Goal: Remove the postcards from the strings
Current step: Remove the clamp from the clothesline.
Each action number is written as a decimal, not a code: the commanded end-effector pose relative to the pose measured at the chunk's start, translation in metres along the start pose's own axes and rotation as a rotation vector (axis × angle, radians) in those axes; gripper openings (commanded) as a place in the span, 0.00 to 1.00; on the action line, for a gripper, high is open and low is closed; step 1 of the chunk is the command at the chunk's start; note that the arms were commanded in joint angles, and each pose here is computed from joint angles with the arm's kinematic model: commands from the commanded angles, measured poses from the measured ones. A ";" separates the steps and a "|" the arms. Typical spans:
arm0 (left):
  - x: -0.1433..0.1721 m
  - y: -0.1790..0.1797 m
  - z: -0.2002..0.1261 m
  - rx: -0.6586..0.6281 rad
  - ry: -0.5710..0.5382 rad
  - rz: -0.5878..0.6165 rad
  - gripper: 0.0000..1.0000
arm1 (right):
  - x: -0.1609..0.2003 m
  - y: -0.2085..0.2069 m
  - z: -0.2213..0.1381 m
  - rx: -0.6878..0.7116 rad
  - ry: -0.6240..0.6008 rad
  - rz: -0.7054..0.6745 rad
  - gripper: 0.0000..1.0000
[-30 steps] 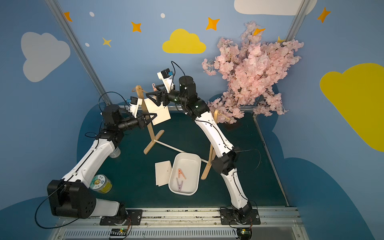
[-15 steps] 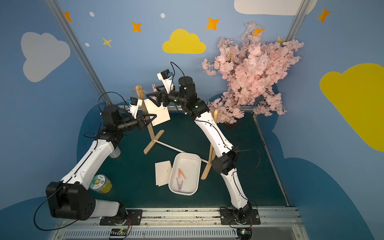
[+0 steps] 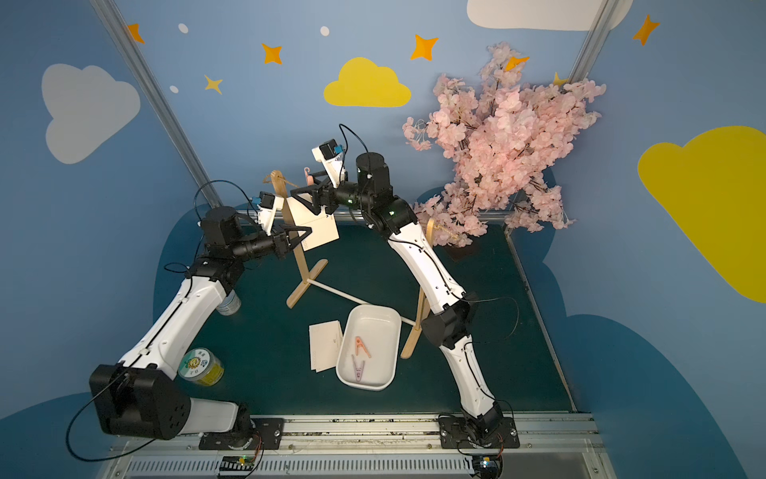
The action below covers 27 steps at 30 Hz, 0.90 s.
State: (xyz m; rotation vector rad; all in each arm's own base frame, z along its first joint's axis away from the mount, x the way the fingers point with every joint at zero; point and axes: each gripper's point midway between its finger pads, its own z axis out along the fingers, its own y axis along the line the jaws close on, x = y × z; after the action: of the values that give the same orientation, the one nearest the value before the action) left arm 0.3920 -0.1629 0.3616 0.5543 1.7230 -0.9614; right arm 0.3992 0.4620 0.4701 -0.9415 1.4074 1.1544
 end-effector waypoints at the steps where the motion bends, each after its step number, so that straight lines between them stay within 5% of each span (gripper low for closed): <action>1: -0.007 -0.001 0.000 0.005 -0.001 0.027 0.03 | 0.003 0.003 0.004 -0.051 -0.006 -0.003 0.84; 20: -0.005 0.003 0.006 0.027 0.045 0.009 0.03 | 0.010 0.007 0.005 -0.085 0.017 0.000 0.83; 27: -0.002 0.003 0.007 0.040 0.071 -0.001 0.03 | 0.009 0.011 0.003 -0.106 0.016 0.002 0.76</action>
State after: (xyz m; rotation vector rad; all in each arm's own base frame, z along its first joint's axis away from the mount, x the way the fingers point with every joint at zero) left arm 0.4007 -0.1645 0.3582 0.5862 1.7791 -0.9795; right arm 0.3942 0.4628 0.4664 -0.9905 1.3895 1.1956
